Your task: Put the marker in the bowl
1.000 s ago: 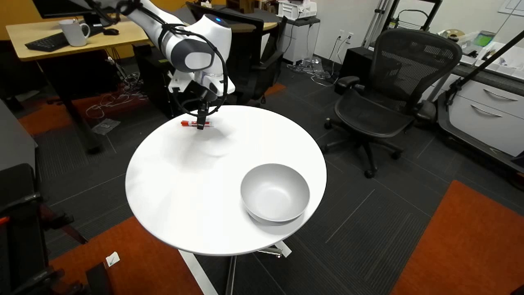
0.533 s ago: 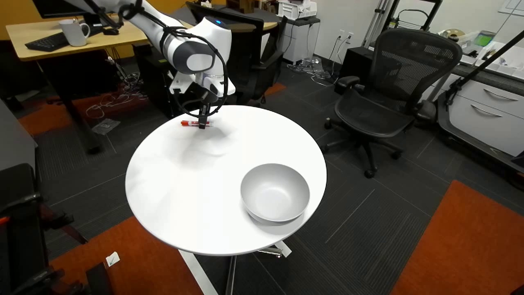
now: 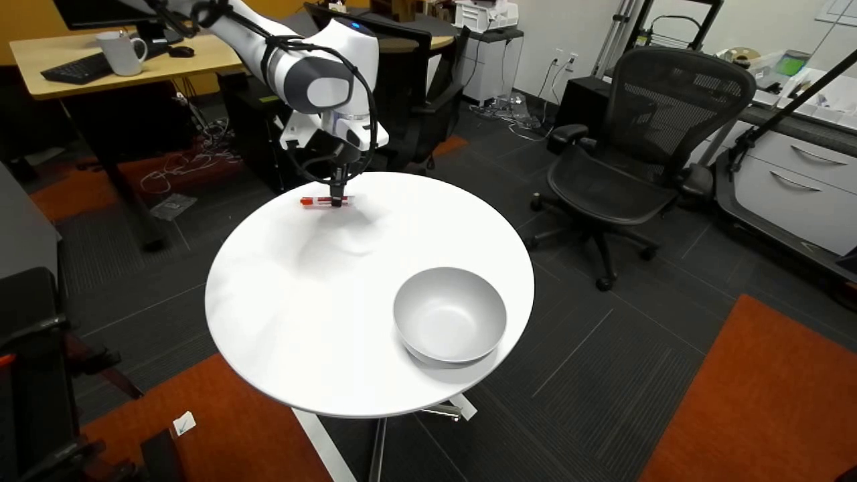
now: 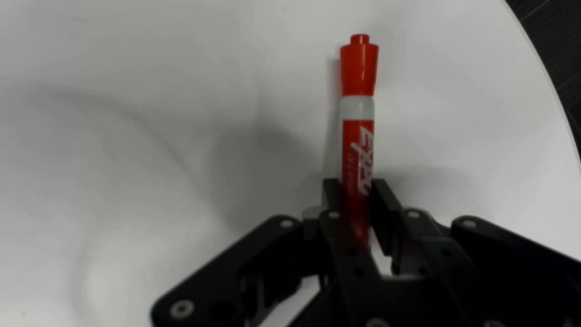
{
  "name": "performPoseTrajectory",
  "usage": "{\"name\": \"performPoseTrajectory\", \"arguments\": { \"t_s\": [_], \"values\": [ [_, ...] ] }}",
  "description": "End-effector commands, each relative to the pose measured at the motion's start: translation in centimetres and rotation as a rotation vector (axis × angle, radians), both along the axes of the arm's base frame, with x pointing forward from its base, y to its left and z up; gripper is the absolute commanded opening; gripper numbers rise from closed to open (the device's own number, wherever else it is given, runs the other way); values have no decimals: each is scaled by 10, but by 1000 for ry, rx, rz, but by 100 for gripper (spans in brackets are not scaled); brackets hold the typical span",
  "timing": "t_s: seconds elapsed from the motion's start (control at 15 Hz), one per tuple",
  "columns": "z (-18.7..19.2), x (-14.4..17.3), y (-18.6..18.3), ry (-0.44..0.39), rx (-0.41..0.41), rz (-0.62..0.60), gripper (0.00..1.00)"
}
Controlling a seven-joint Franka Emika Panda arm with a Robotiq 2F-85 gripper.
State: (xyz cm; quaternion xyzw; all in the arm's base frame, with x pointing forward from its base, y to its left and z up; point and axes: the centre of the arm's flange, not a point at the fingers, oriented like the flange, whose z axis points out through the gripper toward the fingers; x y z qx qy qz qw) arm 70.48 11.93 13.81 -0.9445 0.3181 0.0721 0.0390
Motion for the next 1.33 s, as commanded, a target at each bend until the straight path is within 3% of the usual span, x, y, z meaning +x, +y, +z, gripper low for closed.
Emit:
{"name": "performPoseTrajectory", "arguments": {
  "t_s": [0.0,0.47,1.27],
  "values": [
    [49,-22,-13,-15,-83,-39,5],
    [128,-34,-63,-77,-203,-118,5],
    [207,-49,-228,-101,-303,-265,5]
  ]
}}
